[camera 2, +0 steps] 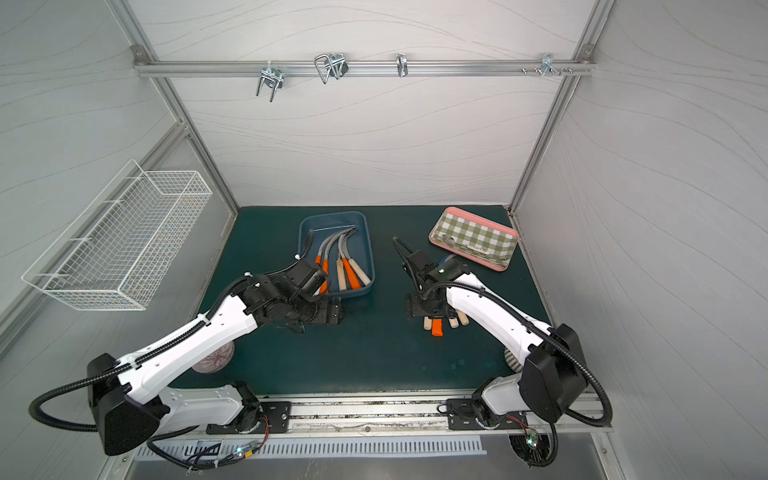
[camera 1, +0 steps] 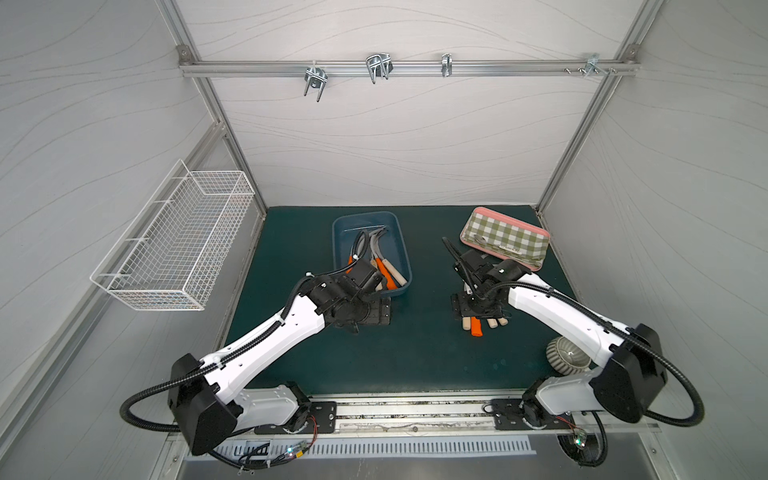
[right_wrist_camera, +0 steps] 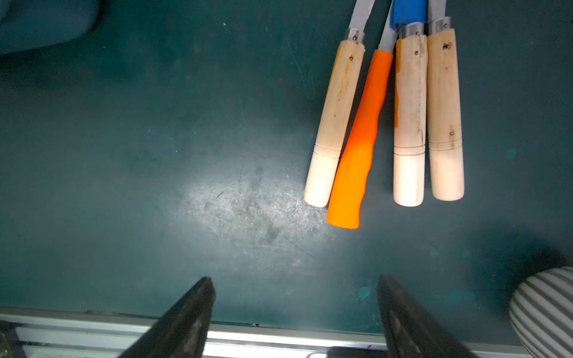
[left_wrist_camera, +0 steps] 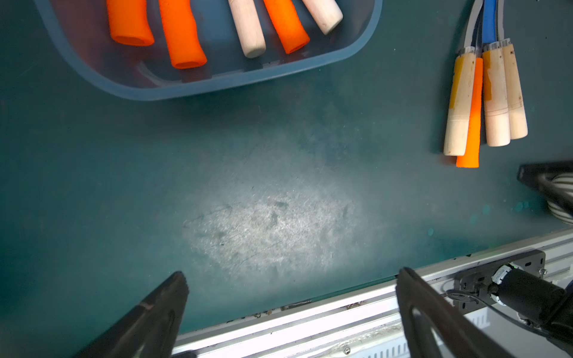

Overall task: Put small sickles into storage boxes
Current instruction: Pick up the sickle at the center of the board.

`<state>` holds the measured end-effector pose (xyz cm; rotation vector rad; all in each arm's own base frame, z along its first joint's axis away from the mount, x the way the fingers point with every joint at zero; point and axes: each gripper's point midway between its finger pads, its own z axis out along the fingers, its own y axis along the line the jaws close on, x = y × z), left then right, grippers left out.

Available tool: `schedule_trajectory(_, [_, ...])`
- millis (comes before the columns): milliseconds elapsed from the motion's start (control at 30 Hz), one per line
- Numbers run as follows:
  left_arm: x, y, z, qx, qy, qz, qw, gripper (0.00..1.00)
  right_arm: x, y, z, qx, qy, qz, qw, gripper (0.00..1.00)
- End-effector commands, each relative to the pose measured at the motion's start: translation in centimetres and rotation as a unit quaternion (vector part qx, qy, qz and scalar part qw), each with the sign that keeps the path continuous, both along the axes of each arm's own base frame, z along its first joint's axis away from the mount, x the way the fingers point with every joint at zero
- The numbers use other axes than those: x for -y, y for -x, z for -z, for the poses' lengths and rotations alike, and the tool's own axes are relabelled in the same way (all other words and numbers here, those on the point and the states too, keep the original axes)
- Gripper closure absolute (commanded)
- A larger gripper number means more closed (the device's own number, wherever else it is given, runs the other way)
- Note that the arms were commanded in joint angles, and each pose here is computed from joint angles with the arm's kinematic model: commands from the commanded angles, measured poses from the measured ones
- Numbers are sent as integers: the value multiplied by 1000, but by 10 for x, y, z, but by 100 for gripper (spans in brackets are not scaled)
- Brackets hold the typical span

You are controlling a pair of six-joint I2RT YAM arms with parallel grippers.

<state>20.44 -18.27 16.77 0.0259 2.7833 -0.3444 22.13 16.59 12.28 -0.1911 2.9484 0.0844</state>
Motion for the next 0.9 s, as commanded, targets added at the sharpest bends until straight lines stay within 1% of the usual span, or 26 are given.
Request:
schedule_trajectory(0, [-11, 4, -5, 18, -1, -29, 999, 1, 5, -8, 12, -1, 17, 6, 1000, 24])
schedule_trajectory(200, [-20, 17, -3, 36, 2, -21, 999, 1, 5, -21, 36, -16, 24, 16, 999, 38])
schedule_trajectory(300, [-24, 19, -1, 49, 3, -17, 999, 1, 3, -26, 48, -26, 30, 19, 999, 42])
schedule_trajectory(433, [-26, 19, -4, 69, 10, -5, 998, 1, 2, -30, 65, -44, 42, 22, 998, 43])
schedule_trajectory(600, [-24, 15, -12, 88, 7, 17, 996, 1, 0, -35, 84, -66, 56, 27, 996, 43])
schedule_trajectory(767, [-20, 12, -15, 95, 5, 30, 995, 1, -3, -38, 96, -77, 60, 29, 995, 44])
schedule_trajectory(867, [-20, 13, -13, 92, 4, 32, 995, 1, -4, -37, 103, -85, 59, 30, 994, 47])
